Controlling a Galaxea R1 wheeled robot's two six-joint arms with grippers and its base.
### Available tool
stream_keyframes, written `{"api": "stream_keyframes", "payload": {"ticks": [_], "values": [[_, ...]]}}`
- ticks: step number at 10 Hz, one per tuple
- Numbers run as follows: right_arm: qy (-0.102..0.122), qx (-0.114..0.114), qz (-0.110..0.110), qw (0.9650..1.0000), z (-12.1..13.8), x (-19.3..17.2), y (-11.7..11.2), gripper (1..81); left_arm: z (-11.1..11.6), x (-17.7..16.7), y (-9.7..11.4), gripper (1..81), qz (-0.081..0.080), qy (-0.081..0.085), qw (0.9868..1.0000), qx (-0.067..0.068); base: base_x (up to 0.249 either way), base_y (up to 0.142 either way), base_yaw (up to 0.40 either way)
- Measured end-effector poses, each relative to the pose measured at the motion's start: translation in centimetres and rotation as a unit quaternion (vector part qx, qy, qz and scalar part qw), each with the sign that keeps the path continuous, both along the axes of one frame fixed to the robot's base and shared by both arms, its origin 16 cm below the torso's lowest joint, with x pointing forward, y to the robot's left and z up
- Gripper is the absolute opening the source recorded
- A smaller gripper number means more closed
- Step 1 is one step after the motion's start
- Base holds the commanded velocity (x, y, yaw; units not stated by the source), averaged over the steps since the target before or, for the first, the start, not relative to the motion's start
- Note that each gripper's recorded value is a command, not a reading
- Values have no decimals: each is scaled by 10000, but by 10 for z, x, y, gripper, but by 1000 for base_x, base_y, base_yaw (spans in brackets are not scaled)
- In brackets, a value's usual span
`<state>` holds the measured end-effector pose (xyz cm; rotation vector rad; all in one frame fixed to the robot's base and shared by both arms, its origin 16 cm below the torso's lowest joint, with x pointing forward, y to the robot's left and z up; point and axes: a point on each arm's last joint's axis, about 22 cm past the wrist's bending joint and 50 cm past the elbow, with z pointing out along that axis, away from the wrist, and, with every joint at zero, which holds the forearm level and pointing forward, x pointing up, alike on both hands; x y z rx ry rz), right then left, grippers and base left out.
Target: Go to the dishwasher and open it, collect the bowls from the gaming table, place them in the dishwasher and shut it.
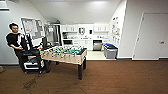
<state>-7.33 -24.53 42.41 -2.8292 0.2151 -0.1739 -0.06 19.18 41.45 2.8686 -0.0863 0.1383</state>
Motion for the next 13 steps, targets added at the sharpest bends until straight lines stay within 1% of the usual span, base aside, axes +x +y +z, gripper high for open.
{"api": "stream_keyframes", "payload": {"ticks": [1, 2, 9, 13], "values": [[-2, 0, -1, 10000, 0, 0, 0, 10, 0, 3, -3, 10, -3, -23, 10000, -21, 180, -80, 0], [0, 22, 0, 10000, 0, 0, 4, 10, 0, 2, -2, 10, -3, -18, 10000, -14, 179, -80, 0], [5, 7, -3, 10000, 0, -2, 2, 10, 0, 0, -2, 10, -3, -4, 10000, -17, 179, -86, 0], [10, 13, 2, 10000, 0, -3, 3, 10, 0, -3, -1, 10, -2, 6, 10000, -13, 179, 0, 0]]}}
